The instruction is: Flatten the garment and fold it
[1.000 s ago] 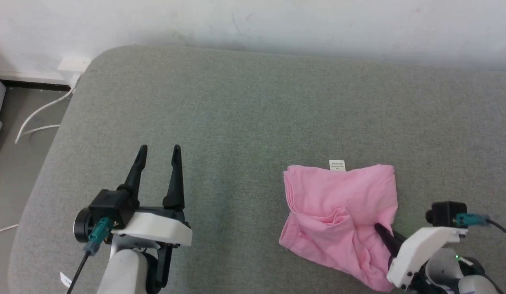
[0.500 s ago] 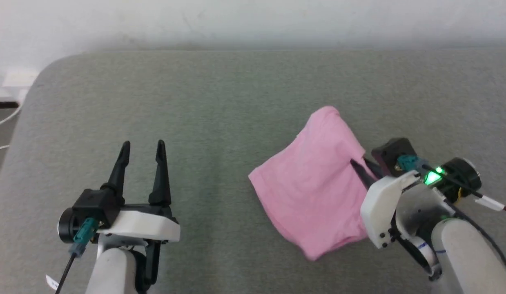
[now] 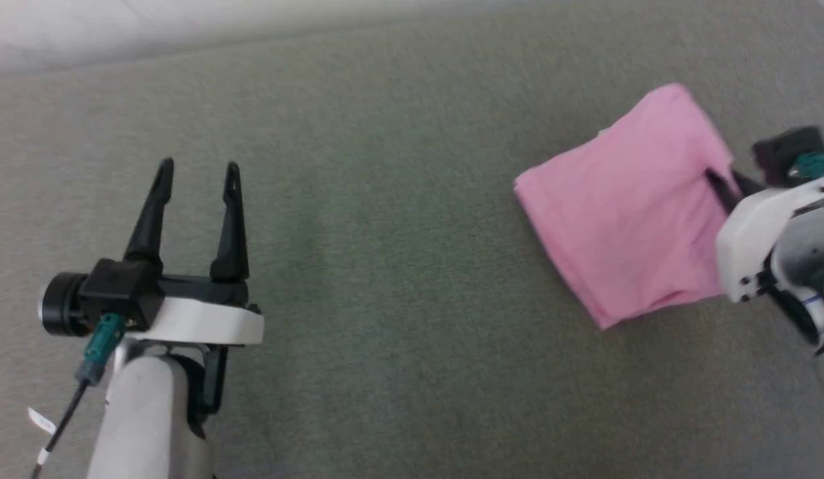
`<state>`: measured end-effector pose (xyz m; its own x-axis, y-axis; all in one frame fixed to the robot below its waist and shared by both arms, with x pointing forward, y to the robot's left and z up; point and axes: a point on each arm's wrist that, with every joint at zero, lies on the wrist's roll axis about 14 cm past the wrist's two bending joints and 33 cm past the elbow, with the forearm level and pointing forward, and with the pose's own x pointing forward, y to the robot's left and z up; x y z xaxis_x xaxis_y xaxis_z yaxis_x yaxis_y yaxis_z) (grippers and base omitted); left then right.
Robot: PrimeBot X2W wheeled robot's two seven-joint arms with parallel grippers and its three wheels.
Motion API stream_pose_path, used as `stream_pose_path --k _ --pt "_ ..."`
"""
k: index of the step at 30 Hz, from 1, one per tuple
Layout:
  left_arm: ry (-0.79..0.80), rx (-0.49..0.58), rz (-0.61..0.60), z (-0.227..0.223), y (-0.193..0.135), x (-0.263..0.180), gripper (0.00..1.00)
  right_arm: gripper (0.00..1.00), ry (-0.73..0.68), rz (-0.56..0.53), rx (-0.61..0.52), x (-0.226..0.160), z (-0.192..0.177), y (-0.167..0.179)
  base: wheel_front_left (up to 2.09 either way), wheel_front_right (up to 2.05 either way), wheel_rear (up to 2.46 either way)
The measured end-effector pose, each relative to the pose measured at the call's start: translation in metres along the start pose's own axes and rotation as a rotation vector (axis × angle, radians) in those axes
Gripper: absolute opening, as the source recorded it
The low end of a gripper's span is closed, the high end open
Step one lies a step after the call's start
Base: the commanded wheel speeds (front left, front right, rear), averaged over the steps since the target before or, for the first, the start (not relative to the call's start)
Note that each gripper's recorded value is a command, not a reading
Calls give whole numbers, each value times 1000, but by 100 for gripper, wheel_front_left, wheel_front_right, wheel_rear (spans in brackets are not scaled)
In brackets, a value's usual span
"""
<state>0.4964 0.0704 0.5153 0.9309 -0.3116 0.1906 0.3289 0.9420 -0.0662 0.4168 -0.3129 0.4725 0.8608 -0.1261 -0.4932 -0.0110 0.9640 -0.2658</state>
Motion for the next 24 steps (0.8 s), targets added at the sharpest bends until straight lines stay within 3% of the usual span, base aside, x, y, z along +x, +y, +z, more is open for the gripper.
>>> stream_pose_path --k 6,16,24 --pt "22 0 -74 -28 -14 28 100 0 105 -150 -3 15 -34 -73 0 0 0" --pt "99 -10 -139 -80 -21 48 100 0 235 -412 -97 20 -66 -175 0 0 0" --pt "148 -11 -118 -101 -9 39 100 0 254 -504 -186 33 -71 -203 0 0 0"
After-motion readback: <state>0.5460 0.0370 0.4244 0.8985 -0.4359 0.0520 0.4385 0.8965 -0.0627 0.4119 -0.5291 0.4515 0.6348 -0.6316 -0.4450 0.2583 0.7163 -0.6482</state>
